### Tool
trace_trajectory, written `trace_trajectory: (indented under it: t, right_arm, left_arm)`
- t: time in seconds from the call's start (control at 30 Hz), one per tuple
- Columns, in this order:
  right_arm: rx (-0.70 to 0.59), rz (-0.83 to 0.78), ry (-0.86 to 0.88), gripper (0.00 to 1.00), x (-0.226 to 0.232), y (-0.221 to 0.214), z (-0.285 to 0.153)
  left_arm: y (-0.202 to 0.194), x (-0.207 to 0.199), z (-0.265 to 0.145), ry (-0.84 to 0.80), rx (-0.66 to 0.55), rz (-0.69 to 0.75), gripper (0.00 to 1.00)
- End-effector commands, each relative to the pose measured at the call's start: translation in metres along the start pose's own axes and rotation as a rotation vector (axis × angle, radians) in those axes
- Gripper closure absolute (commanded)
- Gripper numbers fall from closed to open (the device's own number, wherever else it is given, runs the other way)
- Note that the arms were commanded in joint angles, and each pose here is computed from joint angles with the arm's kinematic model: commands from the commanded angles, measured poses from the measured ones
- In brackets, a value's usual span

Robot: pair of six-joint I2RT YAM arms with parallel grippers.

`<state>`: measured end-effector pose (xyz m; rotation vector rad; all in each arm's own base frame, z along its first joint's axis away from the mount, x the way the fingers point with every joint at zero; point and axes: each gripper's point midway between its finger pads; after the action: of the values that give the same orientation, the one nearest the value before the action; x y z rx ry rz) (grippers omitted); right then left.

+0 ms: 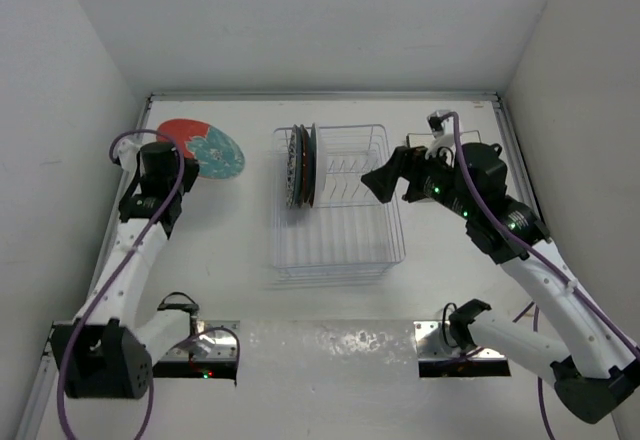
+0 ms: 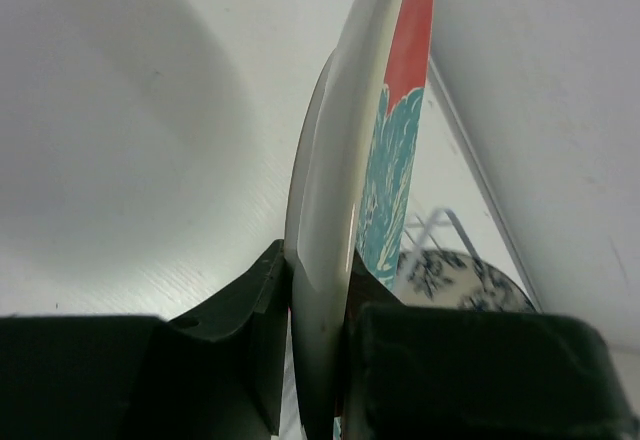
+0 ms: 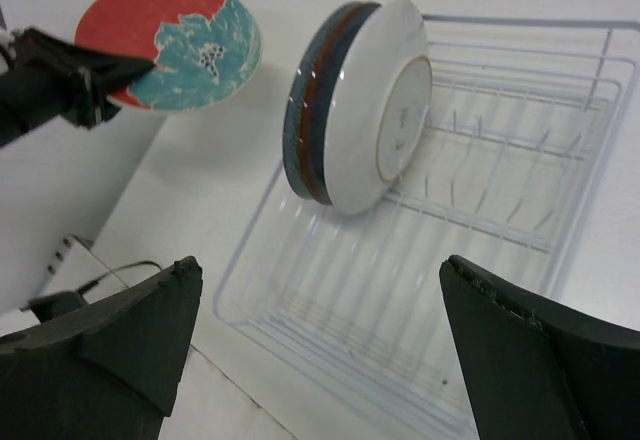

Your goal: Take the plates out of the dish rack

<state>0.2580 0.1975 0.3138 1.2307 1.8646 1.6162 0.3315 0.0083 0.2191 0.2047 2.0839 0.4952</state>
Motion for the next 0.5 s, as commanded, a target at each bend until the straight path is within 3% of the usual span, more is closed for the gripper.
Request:
trace_trajectory:
  t: [0.0, 0.13, 0.4, 0.47]
  right_arm:
    - [0.044, -0.068, -0.015, 0.01, -0.007, -0.019, -0.008]
    - [0.063, -0.091, -0.007, 0.01, -0.009, -0.035, -0.013]
    - [0.123, -0.105, -0.005, 0.01, -0.016, -0.066, -0.01]
    - [0.143, -0.099, -0.012, 0.01, -0.018, -0.072, -0.007]
  left_arm:
    - [0.035, -0.072, 0.019, -0.301, -0.064, -0.149, 1.0]
    - [0.02, -0.046, 0.067, -0.239, -0.001, -0.167, 1.0]
    - [-0.011, -0.004, 0.116, -0.156, 0.063, -0.143, 1.0]
    - [-0.022, 0.01, 0.127, -0.118, 0.091, -0.136, 0.89]
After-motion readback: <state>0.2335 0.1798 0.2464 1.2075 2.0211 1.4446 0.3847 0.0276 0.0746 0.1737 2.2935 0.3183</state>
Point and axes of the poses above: each gripper's point midway between its finger pads, its own z axis out along the fingers, its own x axis along the line the jaws close on, y = z × x, and after that the axes turned 12 degrees about -z, right-handed
